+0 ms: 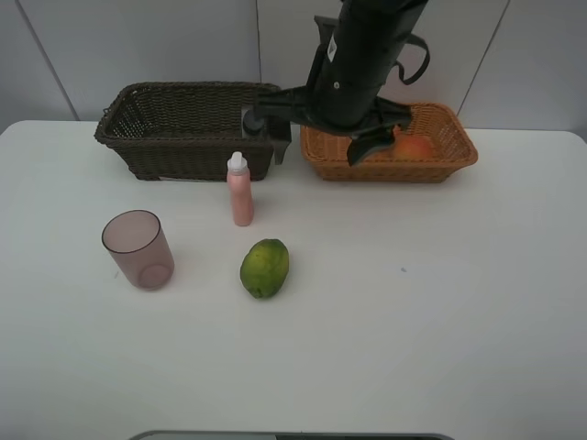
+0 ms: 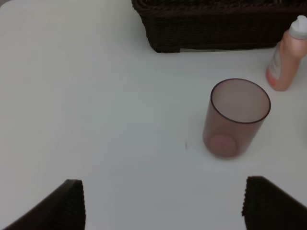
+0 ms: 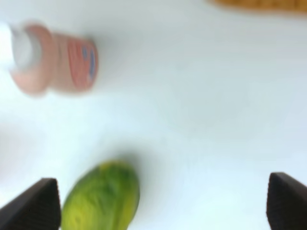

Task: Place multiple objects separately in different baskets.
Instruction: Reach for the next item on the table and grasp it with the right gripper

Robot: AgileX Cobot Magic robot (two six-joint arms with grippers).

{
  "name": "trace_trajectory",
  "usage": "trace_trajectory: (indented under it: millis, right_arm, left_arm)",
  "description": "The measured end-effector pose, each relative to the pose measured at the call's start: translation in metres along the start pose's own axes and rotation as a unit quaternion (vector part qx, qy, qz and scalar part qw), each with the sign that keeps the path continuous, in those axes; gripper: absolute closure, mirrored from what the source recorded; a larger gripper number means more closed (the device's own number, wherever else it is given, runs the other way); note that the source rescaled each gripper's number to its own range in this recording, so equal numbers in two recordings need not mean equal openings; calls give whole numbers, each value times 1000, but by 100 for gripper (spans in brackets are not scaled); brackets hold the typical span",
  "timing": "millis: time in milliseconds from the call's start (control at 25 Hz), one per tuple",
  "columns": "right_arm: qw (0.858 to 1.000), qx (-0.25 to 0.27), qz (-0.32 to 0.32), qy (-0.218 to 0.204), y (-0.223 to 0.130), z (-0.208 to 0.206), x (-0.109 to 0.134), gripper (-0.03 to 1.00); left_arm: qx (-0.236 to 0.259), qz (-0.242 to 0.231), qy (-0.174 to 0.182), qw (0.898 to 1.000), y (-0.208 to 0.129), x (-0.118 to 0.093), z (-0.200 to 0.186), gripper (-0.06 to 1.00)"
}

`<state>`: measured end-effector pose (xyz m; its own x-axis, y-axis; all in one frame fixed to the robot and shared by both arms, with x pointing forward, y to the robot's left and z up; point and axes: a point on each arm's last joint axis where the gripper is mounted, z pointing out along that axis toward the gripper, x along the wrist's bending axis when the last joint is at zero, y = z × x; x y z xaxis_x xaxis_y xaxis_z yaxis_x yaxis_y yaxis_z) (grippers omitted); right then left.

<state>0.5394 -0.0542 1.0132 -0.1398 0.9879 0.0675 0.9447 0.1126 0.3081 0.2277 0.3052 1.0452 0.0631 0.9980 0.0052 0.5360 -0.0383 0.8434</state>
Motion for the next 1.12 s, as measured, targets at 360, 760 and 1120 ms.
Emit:
trace_trajectory:
  millis: [360, 760, 1120]
  right_arm:
    - [997, 35, 70, -5, -51, 29, 24, 6]
    - [991, 51, 119, -16, -62, 63, 38, 6]
    - [992, 36, 120, -12, -48, 67, 50, 6]
  left_arm:
    - [0, 0, 0, 1000, 0, 0, 0, 10]
    - [0, 0, 0, 1000, 0, 0, 0, 10]
    - [0, 0, 0, 1000, 0, 0, 0, 10]
